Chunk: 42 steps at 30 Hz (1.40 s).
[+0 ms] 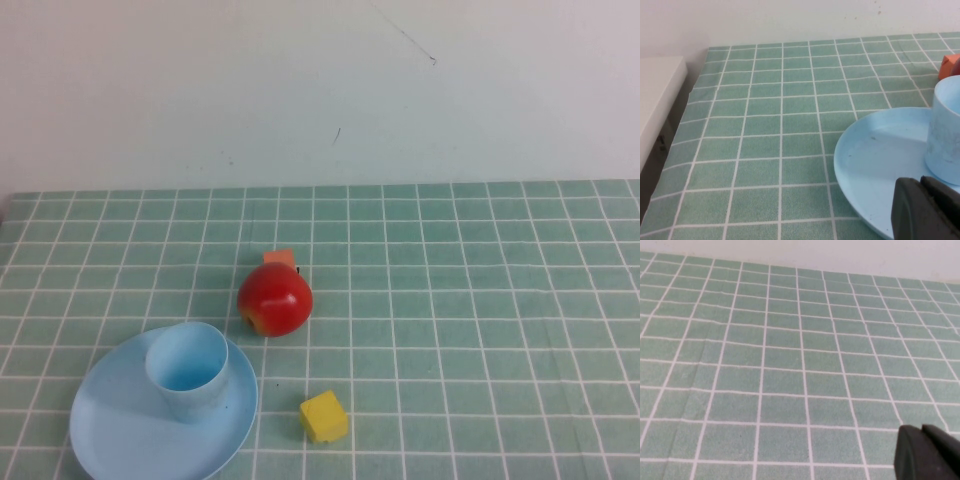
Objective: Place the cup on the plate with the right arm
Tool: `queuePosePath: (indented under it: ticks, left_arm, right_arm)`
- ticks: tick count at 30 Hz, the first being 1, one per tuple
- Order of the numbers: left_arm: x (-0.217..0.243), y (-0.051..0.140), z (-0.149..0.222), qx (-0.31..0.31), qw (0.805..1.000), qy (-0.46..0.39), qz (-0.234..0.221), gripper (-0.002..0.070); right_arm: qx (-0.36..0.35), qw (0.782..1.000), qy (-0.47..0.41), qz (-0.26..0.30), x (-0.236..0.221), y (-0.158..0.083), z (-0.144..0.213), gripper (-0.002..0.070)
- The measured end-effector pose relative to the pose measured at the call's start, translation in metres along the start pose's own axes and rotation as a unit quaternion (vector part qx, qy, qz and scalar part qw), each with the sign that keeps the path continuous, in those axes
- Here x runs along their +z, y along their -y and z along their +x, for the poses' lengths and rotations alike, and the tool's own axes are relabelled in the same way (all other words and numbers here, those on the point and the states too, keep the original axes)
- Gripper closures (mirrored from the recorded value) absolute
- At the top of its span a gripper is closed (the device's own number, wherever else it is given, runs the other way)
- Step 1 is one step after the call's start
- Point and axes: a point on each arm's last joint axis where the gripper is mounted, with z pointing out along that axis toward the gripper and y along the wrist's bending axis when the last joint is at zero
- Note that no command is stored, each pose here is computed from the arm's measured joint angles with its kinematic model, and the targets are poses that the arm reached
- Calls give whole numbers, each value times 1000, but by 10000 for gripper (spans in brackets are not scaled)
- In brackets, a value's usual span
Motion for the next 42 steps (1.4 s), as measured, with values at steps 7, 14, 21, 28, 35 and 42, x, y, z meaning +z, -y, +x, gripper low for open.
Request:
queuePosePath:
  ticks: [7, 14, 21, 28, 35, 42]
  left_arm:
    - [0, 0, 0, 0, 1000, 0, 0, 678]
    - [0, 0, 0, 0, 1000, 0, 0, 678]
    - [0, 0, 0, 0, 1000, 0, 0, 678]
    - [0, 0, 0, 0, 1000, 0, 0, 678]
    - [0, 0, 0, 1, 1000, 0, 0, 678]
    - [0, 0, 0, 1, 1000, 0, 0, 678]
  right_arm:
    - [38, 999, 2, 7, 0, 1, 0, 679]
    - [43, 999, 2, 15, 0, 3, 0, 679]
    - [42, 999, 2, 15, 0, 3, 0, 679]
    - [41, 999, 2, 15, 0, 3, 0, 679]
    - [40, 999, 2, 15, 0, 3, 0, 679]
    - [37, 999, 2, 17, 0, 3, 0, 679]
